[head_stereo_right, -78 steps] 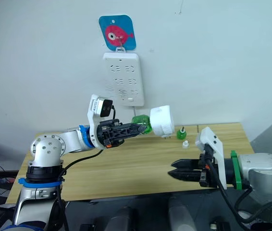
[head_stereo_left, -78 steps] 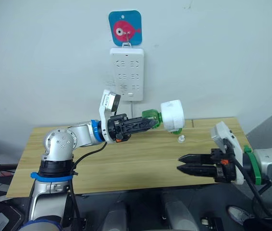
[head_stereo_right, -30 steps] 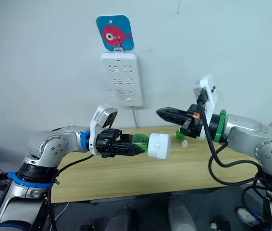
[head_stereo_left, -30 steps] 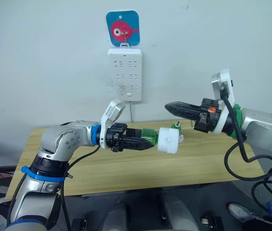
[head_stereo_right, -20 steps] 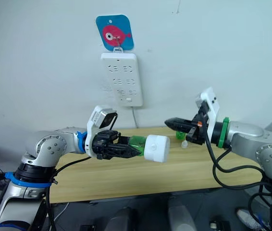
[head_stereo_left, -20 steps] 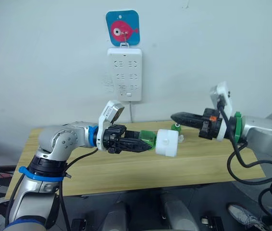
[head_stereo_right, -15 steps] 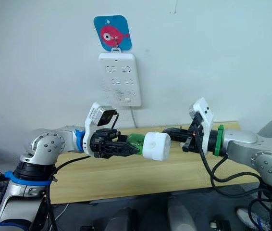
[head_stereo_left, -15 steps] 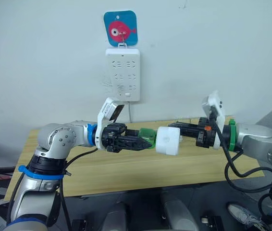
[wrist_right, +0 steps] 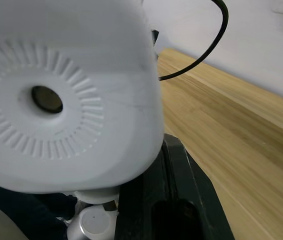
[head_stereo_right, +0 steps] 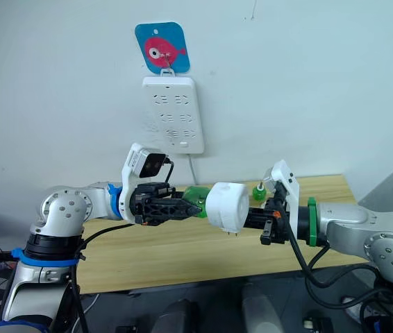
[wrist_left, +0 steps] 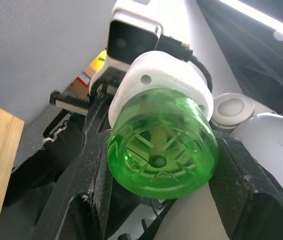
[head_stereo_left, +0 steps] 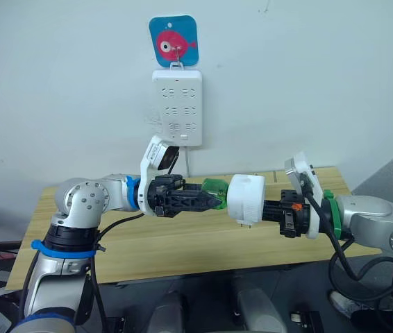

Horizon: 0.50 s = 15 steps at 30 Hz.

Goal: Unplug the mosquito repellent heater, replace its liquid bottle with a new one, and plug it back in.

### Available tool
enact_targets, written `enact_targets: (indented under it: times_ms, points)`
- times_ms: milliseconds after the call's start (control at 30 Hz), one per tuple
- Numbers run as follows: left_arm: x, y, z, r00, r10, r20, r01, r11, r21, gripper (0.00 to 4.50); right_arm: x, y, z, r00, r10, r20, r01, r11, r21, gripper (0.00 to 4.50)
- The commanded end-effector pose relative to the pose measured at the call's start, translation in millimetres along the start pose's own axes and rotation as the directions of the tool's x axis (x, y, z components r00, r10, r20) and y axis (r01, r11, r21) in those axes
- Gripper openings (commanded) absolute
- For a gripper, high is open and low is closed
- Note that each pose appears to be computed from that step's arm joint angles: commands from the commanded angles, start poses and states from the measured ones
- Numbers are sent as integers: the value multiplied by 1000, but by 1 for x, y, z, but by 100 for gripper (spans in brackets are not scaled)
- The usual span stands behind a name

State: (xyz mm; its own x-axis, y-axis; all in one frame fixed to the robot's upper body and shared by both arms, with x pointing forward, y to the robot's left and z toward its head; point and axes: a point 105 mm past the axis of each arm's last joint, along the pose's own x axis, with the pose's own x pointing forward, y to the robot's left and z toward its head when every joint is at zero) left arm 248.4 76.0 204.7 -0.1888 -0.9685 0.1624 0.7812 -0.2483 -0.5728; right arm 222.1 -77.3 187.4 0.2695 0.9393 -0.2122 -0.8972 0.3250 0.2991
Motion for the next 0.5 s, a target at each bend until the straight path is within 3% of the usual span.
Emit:
enact_targets:
  times_ms: [33, 500]
  points:
    - [-1, 1, 10, 999, 39, 32, -41, 998, 56, 233, 0, 24, 10, 995, 92, 45, -91, 996, -22, 0]
    - [-1, 9, 12, 994, 88, 64, -95, 990, 101, 233, -3, 40, 23, 981, 143, 129, -160, 978, 134, 0]
